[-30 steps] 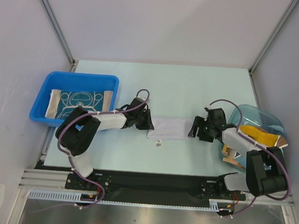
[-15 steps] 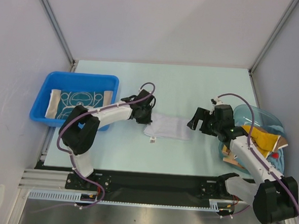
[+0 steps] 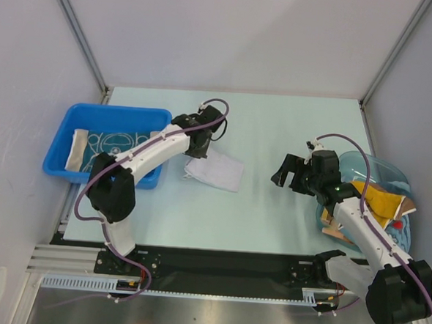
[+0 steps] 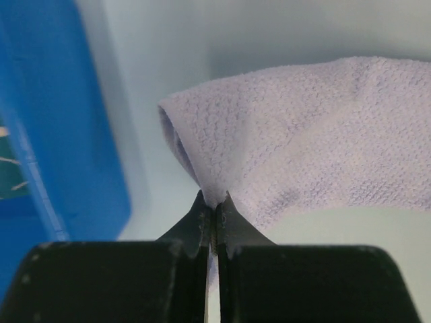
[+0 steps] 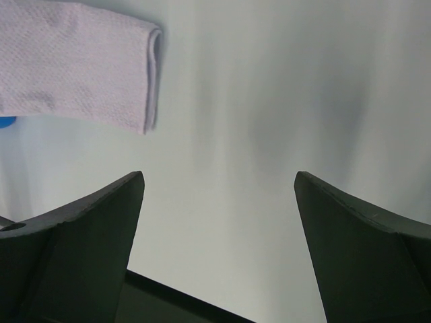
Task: Fold and stack the towels
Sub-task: Neatly place the folded towel into the bin
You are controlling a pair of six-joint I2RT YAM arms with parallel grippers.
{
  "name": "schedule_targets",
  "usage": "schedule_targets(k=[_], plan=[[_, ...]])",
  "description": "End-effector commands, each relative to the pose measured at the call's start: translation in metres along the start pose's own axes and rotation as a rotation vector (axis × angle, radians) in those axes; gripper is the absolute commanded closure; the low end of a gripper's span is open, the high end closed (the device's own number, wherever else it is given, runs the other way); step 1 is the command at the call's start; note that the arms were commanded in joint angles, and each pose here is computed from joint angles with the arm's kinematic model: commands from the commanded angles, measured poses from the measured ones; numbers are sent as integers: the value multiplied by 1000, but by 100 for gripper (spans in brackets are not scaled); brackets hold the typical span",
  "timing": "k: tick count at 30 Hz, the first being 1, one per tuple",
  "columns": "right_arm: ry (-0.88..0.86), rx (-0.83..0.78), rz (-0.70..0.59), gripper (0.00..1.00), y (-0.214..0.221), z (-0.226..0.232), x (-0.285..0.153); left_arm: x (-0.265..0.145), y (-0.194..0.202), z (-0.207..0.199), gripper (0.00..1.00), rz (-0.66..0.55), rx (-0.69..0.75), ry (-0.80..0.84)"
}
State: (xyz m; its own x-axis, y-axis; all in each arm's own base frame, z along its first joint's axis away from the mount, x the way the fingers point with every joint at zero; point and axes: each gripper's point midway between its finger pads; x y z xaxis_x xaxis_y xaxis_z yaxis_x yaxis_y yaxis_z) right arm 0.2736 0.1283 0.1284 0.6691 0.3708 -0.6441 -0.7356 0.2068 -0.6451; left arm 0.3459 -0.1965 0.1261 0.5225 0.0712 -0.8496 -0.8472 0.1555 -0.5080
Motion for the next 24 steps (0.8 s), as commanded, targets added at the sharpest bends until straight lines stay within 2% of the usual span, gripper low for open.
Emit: schedule_targets(k=[1, 9, 16, 24], plan=[[-6, -16, -35, 0, -14, 5, -2, -24, -15, 68, 100, -16, 69, -189], [-11, -11, -20, 0, -11, 4, 7, -51, -39, 172, 100, -89, 23, -358], [-4, -22, -8, 0, -8, 0, 13, -47, -44, 256, 100, -54, -91, -534], [-9, -31, -18, 0, -16, 2, 18, -24, -39, 299, 100, -82, -145, -532]])
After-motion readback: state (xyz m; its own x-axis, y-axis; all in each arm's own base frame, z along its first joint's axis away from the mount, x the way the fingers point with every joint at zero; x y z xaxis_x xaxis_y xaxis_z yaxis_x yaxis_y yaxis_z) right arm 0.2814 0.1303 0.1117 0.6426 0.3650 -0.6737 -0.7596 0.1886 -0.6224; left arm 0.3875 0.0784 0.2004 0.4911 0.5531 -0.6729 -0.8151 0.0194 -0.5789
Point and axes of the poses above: each gripper's point midway between its finger pads, its own x axis out along the fingers, its own z axis along the line the jaws close on, y = z × x, and after that the axes turned 4 degrees about -x, right-handed
